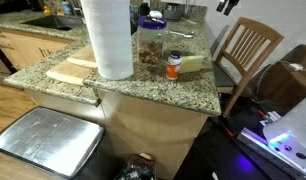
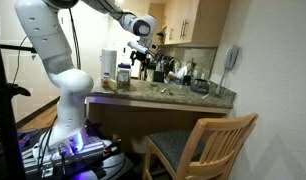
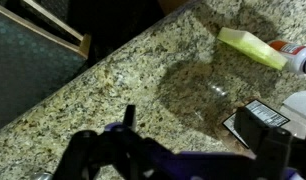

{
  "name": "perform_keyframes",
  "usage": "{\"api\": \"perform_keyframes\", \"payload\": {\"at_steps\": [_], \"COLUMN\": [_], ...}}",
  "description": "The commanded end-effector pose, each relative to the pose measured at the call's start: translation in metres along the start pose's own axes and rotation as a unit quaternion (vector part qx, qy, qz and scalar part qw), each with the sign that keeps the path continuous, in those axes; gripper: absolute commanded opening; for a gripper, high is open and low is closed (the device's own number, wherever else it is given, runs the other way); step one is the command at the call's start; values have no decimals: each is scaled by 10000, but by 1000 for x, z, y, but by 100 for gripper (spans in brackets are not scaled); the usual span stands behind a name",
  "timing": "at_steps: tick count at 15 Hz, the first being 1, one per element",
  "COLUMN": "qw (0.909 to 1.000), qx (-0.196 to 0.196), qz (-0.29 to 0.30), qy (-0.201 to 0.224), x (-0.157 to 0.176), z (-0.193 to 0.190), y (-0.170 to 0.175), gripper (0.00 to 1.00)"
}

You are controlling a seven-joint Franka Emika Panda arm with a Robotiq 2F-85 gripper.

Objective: Remove the white bar of soap from the top of the container with the blue lid and place it on top of the green lid on the right

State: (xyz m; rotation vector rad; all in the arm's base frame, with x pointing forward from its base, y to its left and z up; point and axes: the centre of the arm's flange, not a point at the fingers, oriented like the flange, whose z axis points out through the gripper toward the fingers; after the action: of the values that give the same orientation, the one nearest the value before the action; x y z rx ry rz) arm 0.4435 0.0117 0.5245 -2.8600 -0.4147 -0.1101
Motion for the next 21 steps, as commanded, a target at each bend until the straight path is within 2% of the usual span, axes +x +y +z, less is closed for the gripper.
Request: {"api": "perform_keyframes", "payload": {"at_steps": [1,3,5,7,10,11,12,15,17,19,21], "qw": [10000,9998,9993,9990,9937,9946,9960,9953,9939,9906,9872], "qx": [0,112,222,237,354,298,303,296,204,551,687], "qz": [0,-134,-305,-76,623,617,447,552,897,1083,1208], "qy": [0,-125,-8,371,867,781,711,741,611,622,786], "x": [0,8,14,22,42,45,35,37,48,54,57], "z": [0,14,19,14,5,4,5,3,5,1,-5], "y": [0,-14,-46,-74,-102,-109,-100,-111,-116,-136,-158], "gripper": [100,100,100,100,100,100,100,100,100,100,100]}}
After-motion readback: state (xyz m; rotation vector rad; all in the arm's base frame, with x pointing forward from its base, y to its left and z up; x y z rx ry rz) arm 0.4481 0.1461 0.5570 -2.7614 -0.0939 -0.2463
